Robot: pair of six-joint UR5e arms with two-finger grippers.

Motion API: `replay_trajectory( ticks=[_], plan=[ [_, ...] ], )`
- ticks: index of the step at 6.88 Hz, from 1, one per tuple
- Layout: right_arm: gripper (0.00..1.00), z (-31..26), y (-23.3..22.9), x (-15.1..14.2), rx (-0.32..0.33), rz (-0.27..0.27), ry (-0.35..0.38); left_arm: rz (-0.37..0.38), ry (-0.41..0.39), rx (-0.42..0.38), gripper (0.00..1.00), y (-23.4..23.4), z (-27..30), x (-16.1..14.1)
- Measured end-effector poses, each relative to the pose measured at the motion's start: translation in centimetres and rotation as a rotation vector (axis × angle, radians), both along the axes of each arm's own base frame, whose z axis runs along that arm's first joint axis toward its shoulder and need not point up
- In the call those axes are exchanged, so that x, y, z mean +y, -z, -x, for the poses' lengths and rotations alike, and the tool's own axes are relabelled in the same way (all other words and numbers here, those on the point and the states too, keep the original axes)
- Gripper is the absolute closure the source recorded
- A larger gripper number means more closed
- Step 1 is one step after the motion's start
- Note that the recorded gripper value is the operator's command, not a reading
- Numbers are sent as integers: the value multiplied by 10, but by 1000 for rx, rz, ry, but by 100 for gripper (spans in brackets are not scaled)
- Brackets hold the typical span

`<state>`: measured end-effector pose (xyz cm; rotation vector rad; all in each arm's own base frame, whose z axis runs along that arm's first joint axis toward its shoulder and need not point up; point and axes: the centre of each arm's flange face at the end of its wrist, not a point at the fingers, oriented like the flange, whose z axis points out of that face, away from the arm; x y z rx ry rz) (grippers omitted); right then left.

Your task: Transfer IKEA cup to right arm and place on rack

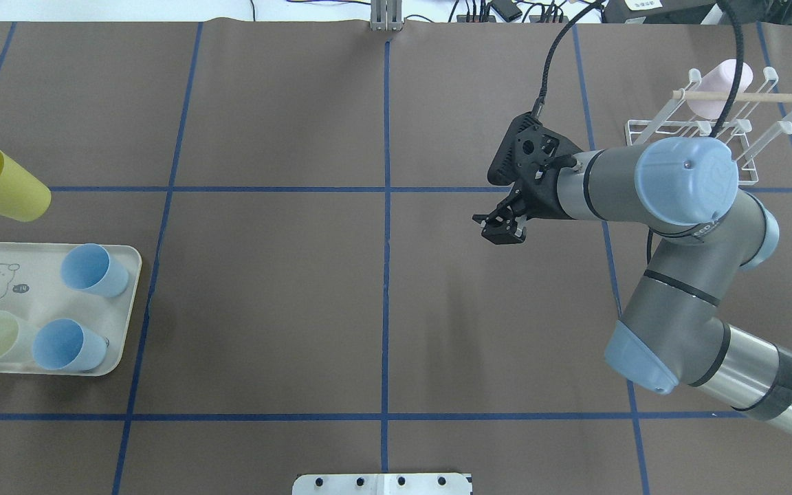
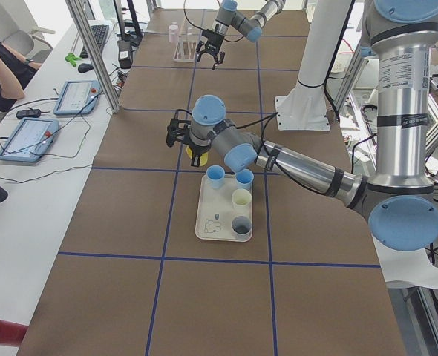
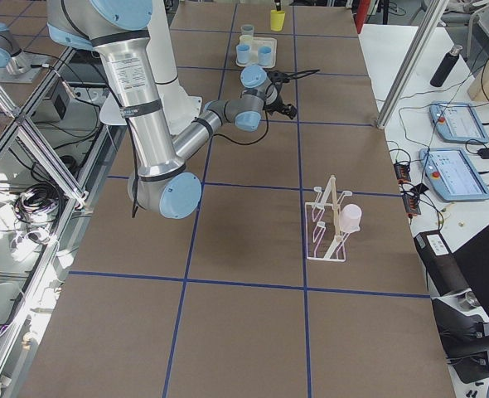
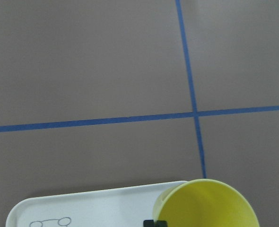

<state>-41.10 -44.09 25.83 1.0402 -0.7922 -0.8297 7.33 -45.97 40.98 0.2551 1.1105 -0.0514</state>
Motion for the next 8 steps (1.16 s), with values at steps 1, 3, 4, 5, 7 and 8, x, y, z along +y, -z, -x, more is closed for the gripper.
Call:
replay_trajectory(
  ticks=[1,3,4,5,7,8],
  plan=[
    [2,12,14,8,-21,-20,10,41,13,59,100,28,-2,-9],
    [2,35,22,20,-137,-74,24,129,15,181,100,101,-28,-23],
    [2,47,12,22,-221,-92,29,161,-15,221,100,131,-59,-23],
    [2,56,2,25,-287,-111,32,181,-43,254,100,154,-89,-19],
    [2,69,-1,42,-376,-151,13,203,-99,316,100,192,-144,-6],
    [2,75,1,54,-411,-164,4,208,-120,338,100,206,-167,-3]
  ],
)
